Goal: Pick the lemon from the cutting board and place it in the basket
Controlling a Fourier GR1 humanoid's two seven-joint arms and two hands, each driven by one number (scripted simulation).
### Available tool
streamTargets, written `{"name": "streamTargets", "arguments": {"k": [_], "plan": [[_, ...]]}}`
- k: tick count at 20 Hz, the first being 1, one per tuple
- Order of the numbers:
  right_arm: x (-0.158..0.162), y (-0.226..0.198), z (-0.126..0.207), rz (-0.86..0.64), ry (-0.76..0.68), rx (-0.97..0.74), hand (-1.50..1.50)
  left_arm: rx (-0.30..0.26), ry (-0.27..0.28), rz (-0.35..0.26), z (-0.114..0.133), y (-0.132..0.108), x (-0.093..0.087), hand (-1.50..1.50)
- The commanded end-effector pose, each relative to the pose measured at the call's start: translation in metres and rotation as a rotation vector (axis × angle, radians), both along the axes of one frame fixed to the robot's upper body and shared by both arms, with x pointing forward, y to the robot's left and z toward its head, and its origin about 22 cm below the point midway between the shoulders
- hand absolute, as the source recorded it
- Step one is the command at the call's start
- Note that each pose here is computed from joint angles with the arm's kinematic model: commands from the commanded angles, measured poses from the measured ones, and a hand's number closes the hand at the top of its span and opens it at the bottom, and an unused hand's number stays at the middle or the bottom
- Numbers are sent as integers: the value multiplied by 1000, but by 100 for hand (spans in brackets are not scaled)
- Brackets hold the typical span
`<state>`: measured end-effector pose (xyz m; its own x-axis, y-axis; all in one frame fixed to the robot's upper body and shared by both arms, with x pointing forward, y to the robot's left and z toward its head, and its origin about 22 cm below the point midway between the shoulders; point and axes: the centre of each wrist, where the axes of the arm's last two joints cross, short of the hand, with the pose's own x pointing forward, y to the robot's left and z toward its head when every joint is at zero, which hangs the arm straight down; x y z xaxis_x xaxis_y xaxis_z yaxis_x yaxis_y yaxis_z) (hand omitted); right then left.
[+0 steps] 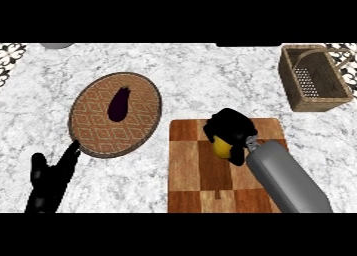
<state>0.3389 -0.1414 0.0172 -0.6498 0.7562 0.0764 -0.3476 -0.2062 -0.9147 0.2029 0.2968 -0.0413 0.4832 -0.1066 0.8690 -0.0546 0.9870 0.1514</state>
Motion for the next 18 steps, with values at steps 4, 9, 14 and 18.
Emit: {"name": "streamTargets", "arguments": {"k": [4,9,14,18], "plan": [[-7,9,19,-517,4,-2,150,7,62,36,-6,11,-11,0],[-37,26,76,-623,-160,146,150,-15,61,38,-11,-5,-18,0],[-39,-6,124,-737,-154,735,150,-13,64,32,-13,8,-17,0],[-66,-1,188,-733,-275,960,150,-16,70,26,-8,9,-11,0]]}}
